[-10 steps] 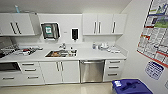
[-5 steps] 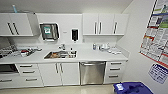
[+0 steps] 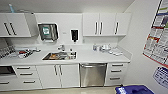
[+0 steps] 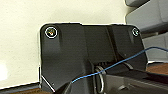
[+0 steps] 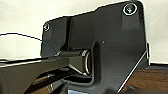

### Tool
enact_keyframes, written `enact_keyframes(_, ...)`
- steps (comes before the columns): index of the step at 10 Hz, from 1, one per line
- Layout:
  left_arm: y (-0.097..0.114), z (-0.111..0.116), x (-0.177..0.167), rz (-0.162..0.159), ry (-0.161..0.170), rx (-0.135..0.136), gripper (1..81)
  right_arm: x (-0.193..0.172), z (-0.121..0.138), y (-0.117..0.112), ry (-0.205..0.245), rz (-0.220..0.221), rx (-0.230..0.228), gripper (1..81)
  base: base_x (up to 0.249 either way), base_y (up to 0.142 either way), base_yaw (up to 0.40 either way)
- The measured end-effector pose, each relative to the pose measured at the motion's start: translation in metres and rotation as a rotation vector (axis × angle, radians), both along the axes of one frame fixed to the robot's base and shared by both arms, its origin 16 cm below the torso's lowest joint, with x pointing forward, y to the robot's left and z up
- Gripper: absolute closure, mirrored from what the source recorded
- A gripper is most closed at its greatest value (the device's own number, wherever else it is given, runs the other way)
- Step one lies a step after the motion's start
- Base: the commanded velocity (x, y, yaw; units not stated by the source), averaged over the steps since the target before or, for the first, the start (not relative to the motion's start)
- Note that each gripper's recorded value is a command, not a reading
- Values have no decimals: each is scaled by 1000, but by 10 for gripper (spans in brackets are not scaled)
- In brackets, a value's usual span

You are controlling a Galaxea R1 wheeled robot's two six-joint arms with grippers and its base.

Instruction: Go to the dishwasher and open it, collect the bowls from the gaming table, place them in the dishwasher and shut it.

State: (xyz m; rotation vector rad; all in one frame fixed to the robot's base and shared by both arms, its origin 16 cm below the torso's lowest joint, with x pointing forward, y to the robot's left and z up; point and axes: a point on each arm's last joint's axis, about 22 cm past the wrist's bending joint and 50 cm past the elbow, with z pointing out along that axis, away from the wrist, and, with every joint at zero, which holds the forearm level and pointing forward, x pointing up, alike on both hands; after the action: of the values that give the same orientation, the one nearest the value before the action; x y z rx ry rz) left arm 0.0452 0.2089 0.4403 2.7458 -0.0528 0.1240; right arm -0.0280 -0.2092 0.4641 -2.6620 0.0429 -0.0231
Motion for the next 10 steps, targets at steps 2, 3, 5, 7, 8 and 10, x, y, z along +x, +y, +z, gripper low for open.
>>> enact_keyframes(2,-2,0,0,0,-1,-2,10,0,0,-2,0,1,-4,10,134,64,0)
enact_keyframes(3,0,0,0,0,0,0,10,0,0,-3,0,0,-4,10,134,73,0)
enact_keyframes(5,1,0,0,1,0,1,10,0,0,-1,0,0,-2,10,133,74,0)
enact_keyframes(7,1,0,0,1,0,1,10,0,0,-1,0,0,-2,10,133,74,0)
enact_keyframes(8,1,0,0,1,0,1,10,0,0,-1,0,0,-2,10,134,74,0)
enact_keyframes(10,2,0,0,0,0,1,10,0,0,-1,0,0,-2,10,135,37,0)
